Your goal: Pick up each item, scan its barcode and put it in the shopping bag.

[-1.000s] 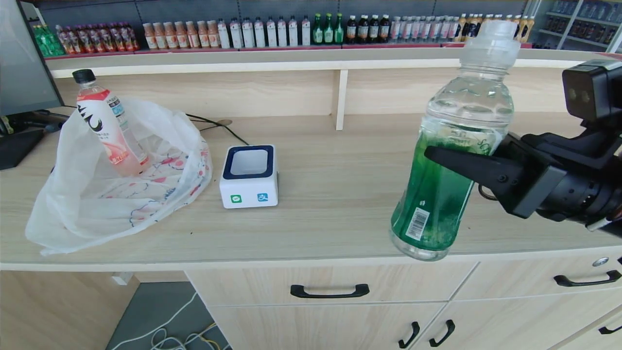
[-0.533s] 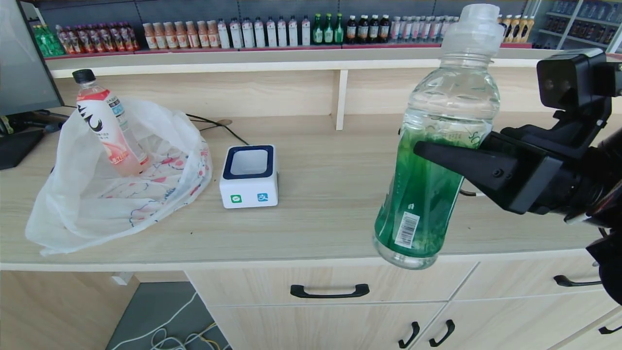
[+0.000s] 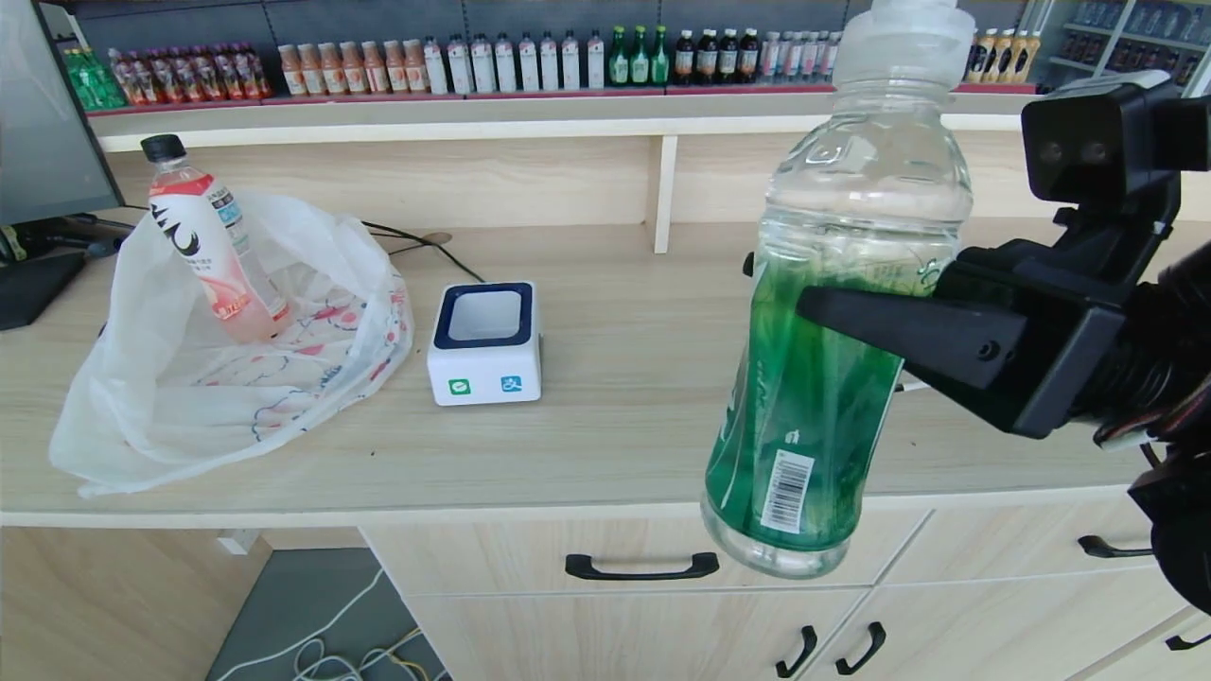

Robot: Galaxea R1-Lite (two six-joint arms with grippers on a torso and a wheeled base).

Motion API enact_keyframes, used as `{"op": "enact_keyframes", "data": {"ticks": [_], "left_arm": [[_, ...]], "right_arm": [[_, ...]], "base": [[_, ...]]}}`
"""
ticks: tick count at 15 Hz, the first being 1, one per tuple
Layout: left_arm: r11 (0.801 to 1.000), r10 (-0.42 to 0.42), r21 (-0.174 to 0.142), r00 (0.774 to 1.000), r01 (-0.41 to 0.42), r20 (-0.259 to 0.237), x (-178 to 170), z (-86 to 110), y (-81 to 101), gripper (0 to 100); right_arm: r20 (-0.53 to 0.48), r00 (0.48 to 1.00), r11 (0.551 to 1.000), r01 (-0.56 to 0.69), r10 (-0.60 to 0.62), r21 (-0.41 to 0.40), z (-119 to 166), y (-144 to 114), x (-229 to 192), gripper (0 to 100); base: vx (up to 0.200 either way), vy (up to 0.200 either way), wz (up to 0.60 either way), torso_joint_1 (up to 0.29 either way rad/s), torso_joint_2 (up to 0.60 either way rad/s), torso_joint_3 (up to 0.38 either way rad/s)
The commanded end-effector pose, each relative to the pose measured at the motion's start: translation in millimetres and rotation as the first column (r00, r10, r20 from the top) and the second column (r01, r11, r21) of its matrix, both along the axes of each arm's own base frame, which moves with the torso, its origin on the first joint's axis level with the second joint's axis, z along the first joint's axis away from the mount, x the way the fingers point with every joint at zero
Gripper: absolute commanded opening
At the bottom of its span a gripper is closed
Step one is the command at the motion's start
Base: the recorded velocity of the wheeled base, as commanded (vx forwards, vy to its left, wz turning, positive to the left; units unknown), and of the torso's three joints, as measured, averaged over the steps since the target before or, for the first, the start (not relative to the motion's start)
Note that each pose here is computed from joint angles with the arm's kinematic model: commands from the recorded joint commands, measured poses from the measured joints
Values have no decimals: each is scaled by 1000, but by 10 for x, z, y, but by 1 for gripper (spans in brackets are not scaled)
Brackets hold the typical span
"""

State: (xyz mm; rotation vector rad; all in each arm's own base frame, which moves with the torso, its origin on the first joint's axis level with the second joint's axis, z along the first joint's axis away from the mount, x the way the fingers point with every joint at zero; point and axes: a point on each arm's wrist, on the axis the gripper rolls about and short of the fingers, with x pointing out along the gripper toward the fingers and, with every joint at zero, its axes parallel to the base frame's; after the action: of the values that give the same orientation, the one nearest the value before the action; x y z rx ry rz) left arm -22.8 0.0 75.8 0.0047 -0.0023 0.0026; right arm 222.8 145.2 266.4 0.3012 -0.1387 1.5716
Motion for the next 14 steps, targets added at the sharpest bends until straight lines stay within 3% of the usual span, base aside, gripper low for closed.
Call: {"op": "enact_keyframes", "data": {"ticks": [1, 5, 14], "left_arm": [[1000, 1, 0, 1000, -1, 1, 0, 0, 0, 100], [1000, 1, 0, 1000, -1, 1, 0, 0, 0, 100], [1000, 1, 0, 1000, -1, 1, 0, 0, 0, 100]], "right_arm": [[7, 1000, 1000, -14, 13, 12, 64, 35, 14, 0], [-52, 998, 1000, -28, 29, 14, 67, 36, 25, 0], [-62, 998, 1000, -29, 30, 12, 51, 40, 31, 0]], "base": [[0, 0, 0, 0, 0, 0], [0, 0, 0, 0, 0, 0], [0, 0, 0, 0, 0, 0]]}}
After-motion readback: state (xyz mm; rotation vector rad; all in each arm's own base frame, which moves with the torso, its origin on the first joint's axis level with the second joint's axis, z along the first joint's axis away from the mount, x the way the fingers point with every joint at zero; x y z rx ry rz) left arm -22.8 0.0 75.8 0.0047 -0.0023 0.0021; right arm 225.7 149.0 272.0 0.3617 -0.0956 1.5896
